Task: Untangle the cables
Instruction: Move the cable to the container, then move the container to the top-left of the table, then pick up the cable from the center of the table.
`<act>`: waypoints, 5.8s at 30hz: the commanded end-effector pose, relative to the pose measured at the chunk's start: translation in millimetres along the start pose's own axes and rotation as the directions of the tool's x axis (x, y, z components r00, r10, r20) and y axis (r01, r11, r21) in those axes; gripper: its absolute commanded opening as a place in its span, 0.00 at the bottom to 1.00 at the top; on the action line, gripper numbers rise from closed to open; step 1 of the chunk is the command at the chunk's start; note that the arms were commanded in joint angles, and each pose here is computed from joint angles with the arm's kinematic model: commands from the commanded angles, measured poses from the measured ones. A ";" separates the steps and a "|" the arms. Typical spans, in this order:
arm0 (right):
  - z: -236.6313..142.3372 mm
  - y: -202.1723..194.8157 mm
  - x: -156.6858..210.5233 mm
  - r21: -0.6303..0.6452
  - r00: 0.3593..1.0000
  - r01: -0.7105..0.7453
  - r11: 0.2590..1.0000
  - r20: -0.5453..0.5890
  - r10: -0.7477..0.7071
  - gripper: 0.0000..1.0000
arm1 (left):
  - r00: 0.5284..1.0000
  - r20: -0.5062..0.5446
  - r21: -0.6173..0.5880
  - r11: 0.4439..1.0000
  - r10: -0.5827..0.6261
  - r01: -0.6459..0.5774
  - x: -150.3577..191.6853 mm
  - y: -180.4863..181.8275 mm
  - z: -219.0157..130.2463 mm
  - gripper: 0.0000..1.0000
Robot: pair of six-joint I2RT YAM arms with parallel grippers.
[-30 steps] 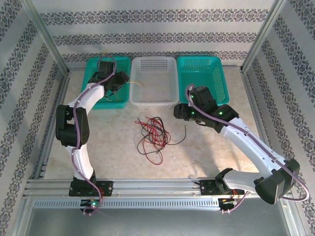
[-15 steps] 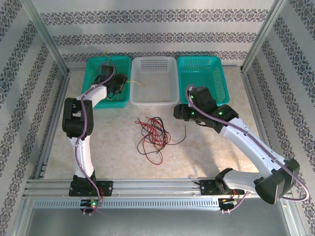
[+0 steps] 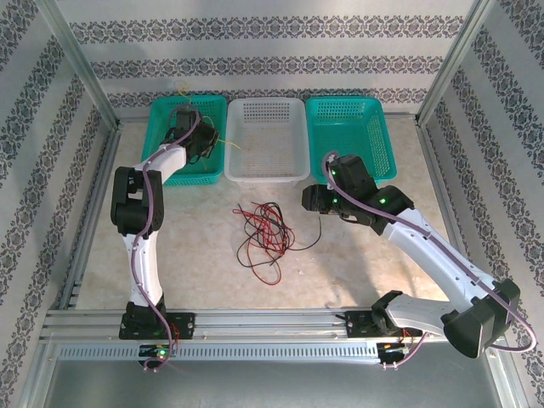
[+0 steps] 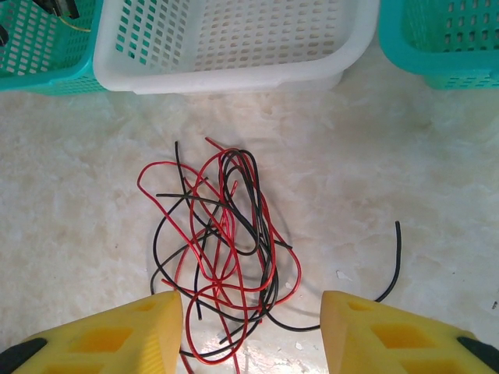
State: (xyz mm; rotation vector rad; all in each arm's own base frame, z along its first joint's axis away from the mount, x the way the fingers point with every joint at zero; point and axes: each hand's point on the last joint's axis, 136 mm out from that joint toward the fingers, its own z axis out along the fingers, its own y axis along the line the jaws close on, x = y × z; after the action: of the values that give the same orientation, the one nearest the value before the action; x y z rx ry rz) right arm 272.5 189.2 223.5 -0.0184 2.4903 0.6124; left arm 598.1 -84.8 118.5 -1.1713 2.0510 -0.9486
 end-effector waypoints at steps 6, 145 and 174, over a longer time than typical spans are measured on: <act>0.2 5.8 -0.9 -0.034 1.000 -0.016 0.999 0.001 0.016 0.50 | 0.979 0.179 0.113 0.986 0.100 -0.121 -48.8 -66.7 -67.0 0.00; -132.2 186.2 -50.3 -0.502 0.900 0.414 0.759 0.350 -0.259 0.02 | 0.748 0.147 0.907 0.213 0.647 -0.362 217.7 -181.1 -348.9 0.83; -145.8 113.6 -88.2 -0.526 0.929 0.194 0.828 0.369 0.017 0.02 | 0.700 0.164 0.580 0.507 0.695 -0.638 179.2 -114.6 -273.9 0.06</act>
State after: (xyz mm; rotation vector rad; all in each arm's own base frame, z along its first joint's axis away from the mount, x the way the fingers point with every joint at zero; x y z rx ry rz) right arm 255.3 219.3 413.2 -0.2415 1.9179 1.1180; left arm 351.4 -221.8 360.6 0.1439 1.7306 -1.2160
